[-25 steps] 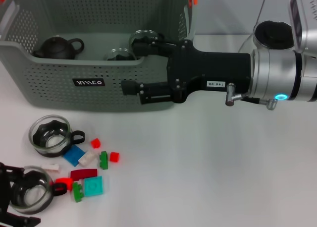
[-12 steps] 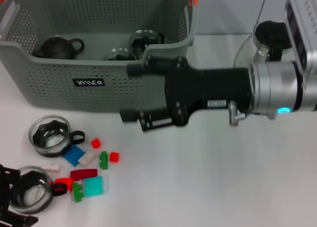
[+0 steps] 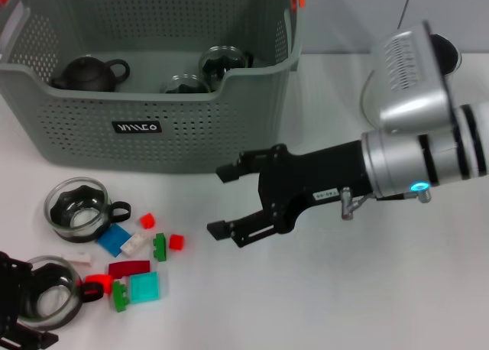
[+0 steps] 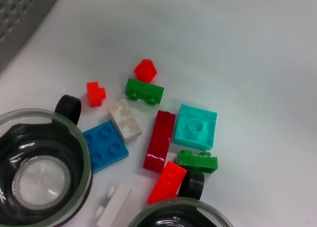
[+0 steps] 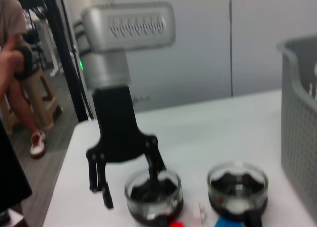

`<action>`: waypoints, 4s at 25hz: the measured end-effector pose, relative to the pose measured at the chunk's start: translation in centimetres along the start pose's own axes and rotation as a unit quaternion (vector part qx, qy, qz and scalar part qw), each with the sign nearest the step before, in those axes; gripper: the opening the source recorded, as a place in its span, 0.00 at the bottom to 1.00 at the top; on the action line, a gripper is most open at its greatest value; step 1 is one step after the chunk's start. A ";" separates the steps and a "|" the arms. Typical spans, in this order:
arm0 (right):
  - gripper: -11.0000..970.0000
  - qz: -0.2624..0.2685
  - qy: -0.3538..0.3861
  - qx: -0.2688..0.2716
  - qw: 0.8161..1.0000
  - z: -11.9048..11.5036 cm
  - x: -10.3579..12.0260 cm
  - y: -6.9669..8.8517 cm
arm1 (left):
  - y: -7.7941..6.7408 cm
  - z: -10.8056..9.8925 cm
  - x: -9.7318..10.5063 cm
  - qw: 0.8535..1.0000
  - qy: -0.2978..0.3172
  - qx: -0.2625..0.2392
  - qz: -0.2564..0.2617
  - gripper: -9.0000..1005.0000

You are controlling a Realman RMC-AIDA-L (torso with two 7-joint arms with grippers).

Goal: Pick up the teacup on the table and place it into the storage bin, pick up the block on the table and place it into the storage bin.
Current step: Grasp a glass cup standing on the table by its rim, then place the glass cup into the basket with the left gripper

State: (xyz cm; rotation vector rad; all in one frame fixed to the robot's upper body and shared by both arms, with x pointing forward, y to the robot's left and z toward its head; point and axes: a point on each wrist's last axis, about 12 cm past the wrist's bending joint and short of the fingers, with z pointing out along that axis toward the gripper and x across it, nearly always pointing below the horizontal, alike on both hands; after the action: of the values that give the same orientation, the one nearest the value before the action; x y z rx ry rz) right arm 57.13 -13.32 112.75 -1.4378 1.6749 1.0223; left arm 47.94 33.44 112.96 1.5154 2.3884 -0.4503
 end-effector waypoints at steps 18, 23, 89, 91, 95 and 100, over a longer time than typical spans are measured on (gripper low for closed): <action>0.95 0.018 0.023 0.002 1.000 1.5 0.7 -0.7 | -0.1 1.3 -1.2 0.999 0.026 0.020 0.007 0.82; 0.95 0.017 0.021 0.005 1.000 1.5 0.6 -0.8 | -0.2 1.8 -1.3 0.999 0.028 0.029 0.009 0.81; 0.94 0.007 -0.001 0.021 1.000 0.5 0.4 -1.2 | 0.3 0.3 -1.0 1.000 0.004 0.012 -0.017 0.06; 0.94 0.006 -0.001 0.021 1.000 0.5 0.3 -1.3 | 0.3 0.3 -1.0 1.000 0.006 0.011 -0.018 0.06; 0.94 0.005 -0.003 0.023 1.000 0.5 0.2 -1.4 | 0.2 0.5 -1.1 1.000 0.011 0.014 -0.015 0.07; 0.94 0.004 -0.004 0.023 1.000 0.5 0.1 -1.4 | 0.4 0.2 -1.1 1.000 0.015 0.009 -0.016 0.07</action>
State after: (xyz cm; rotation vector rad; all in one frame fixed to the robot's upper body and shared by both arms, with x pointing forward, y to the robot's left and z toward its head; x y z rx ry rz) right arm 58.50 -13.03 112.24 -1.3965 1.6901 0.9863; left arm 48.77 32.59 113.15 1.5044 2.4413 -0.4595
